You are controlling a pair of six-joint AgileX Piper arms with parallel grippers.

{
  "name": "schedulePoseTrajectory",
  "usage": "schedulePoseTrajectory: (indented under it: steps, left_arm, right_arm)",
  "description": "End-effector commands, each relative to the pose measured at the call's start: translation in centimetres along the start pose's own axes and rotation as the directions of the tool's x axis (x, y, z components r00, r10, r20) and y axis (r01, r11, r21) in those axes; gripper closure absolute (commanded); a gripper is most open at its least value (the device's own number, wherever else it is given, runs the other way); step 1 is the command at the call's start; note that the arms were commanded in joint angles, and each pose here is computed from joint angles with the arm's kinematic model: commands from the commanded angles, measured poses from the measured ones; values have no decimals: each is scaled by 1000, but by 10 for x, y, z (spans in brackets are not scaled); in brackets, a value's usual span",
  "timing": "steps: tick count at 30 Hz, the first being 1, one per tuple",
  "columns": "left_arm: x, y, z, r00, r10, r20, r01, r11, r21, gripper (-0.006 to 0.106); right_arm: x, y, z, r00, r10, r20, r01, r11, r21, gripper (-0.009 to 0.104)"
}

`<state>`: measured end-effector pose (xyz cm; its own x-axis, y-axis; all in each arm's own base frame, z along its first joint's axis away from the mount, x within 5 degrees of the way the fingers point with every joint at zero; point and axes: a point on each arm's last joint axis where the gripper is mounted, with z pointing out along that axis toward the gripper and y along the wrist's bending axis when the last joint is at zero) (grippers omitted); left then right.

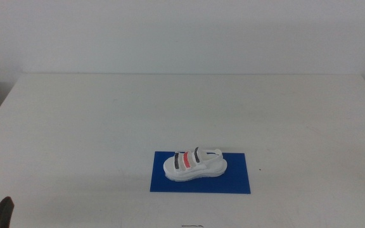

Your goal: Use one arm to grab the shoe from the table and place it on the mat.

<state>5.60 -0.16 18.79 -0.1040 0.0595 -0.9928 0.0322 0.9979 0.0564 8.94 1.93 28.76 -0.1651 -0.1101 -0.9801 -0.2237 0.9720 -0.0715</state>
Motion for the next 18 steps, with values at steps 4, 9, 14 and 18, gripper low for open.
schedulePoseTrajectory:
  steps: [4, 9, 14, 18]
  left_arm:
    - [-10, 0, -2, 994, -23, 106, 23, 1000, -2, 7]
    - [-10, 0, -2, 994, -23, 106, 23, 1000, -2, 7]
    - [-10, 0, -2, 994, -23, 106, 23, 1000, -2, 7]
    - [-10, 0, -2, 994, -23, 105, 23, 1000, -1, 7]
  right_arm:
    - [15, 1, -10, 995, 9, 99, -9, 1000, 6, 1]
    - [50, 4, -14, 995, 41, 90, -41, 999, -3, 1]
    - [76, 6, -21, 987, 80, 138, -79, 997, -13, 1]
    - [88, 7, -22, 982, 97, 164, -96, 995, -19, 1]
